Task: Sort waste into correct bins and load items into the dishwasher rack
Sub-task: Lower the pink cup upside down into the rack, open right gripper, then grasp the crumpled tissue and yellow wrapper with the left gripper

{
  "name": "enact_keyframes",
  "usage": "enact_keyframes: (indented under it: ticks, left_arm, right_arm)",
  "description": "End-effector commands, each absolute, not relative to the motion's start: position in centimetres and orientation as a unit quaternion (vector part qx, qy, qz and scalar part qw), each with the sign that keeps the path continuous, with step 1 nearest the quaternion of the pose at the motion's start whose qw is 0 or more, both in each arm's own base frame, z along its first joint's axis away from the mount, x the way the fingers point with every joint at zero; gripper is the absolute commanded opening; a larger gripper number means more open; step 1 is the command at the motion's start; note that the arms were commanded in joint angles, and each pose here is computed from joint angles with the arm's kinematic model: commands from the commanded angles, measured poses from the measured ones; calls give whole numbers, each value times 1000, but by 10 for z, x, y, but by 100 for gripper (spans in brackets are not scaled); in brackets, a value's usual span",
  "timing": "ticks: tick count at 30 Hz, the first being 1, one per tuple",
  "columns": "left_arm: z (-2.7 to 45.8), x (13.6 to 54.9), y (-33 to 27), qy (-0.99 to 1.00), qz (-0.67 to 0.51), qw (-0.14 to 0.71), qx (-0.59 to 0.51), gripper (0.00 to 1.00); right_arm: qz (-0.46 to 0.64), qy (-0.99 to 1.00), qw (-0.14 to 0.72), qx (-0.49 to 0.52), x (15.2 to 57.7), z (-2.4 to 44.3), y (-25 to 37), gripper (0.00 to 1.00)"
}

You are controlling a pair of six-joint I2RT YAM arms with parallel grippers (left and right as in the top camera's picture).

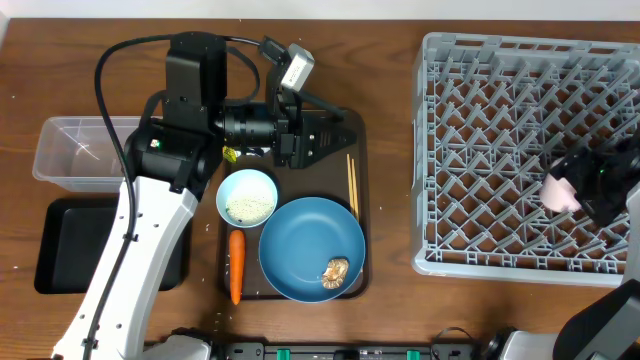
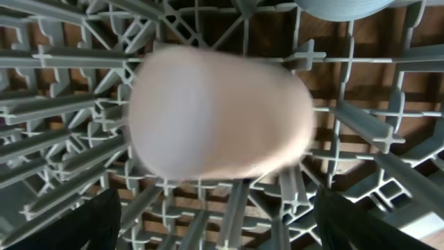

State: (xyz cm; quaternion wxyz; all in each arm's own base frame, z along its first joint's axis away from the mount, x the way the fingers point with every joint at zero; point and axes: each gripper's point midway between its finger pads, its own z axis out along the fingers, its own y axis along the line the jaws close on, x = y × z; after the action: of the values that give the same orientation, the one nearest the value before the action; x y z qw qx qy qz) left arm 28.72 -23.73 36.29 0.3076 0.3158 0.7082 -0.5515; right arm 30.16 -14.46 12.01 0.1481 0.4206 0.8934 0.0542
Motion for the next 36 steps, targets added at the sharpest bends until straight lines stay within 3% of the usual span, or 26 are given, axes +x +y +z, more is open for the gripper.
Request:
enact_keyframes:
  ticks: [1, 6, 11, 13, 14, 15, 21, 28, 36]
  left_arm:
    - [358, 298, -231, 735, -518, 324, 292, 66]
    - [310, 324, -204, 836, -401, 315, 204, 66]
    - [260, 323, -163, 916, -266, 270, 134, 66]
    - [244, 317, -145, 938, -215, 246, 113, 66]
    - [236, 314, -135, 949, -187, 234, 103, 66]
    - [229, 312, -126, 956, -164, 225, 96, 66]
    - [200, 322, -90, 970, -59, 229, 54, 66]
    - [155, 390, -68, 950, 32, 310, 20, 66]
    - [100, 450, -49, 932, 140, 333, 30, 66]
  right_arm:
    - [79, 885, 206, 409, 317, 163, -144, 82]
    - [162, 890, 289, 313, 331, 223, -104, 82]
    - [211, 886, 354, 213, 324, 274, -53, 84]
    - [218, 886, 367, 180, 321, 286, -35, 91]
    - [221, 887, 370, 167, 319, 290, -26, 99]
    - [225, 887, 372, 154, 318, 293, -17, 99]
    - [248, 897, 353, 99, 318, 290, 23, 99]
    - [266, 910, 312, 61, 326, 271, 55, 99]
    - [278, 926, 252, 38, 327, 244, 82, 96]
